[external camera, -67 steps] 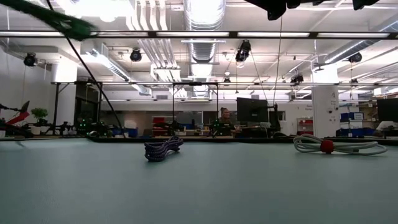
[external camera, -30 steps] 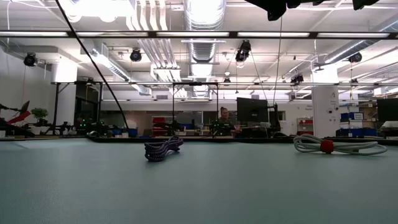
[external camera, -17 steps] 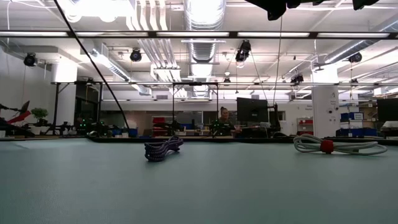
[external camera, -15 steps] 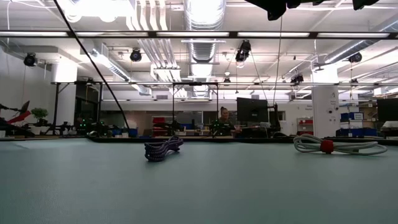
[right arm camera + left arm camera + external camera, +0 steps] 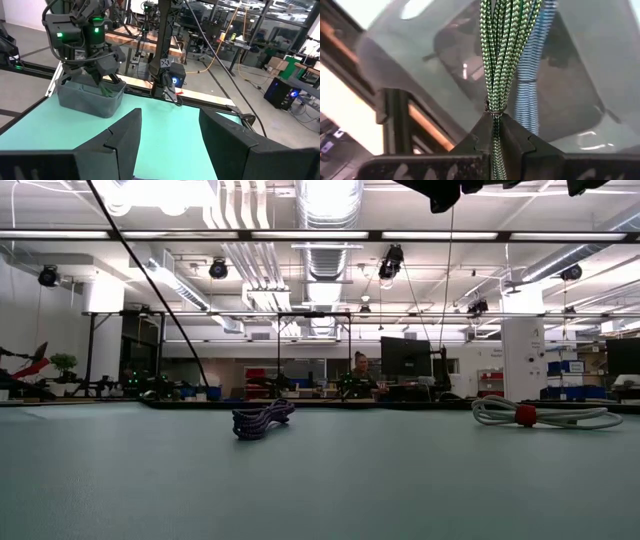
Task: Pick and place USB-C Cables
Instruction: Put the green charger cable into the gray bin
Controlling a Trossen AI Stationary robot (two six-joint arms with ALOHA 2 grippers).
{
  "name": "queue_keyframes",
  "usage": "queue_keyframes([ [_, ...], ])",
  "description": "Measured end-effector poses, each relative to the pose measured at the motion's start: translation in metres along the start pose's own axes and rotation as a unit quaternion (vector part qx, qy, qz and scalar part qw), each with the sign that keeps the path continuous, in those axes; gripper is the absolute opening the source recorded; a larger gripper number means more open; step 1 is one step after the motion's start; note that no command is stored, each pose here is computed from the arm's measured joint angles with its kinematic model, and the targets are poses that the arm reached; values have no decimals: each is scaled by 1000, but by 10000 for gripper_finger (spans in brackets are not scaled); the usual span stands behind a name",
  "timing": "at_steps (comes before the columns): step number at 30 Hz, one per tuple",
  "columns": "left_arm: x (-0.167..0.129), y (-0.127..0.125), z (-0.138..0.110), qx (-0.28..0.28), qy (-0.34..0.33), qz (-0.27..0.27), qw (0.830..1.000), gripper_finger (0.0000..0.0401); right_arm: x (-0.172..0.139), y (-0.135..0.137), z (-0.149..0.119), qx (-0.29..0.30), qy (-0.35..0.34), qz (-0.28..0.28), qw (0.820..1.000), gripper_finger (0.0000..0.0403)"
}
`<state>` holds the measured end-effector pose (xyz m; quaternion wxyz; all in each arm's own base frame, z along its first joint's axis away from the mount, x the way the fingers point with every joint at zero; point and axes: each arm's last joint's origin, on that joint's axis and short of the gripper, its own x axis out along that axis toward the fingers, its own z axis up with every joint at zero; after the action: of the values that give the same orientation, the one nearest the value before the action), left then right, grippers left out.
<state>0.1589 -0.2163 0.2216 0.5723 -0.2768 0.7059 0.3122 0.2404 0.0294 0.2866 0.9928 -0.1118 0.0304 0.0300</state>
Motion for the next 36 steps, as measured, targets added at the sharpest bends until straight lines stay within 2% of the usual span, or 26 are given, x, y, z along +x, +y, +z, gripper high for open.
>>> queue_keyframes([
  [3,0,-3,-1,3,3,-15,1000,1,0,0,0,0,0,0,1000,192],
  [21,22,4,5,-5,-2,9,1000,2,0,0,0,-1,1,0,1000,192],
  [36,23,3,5,-13,0,1,1000,2,0,0,0,-1,1,0,1000,192],
])
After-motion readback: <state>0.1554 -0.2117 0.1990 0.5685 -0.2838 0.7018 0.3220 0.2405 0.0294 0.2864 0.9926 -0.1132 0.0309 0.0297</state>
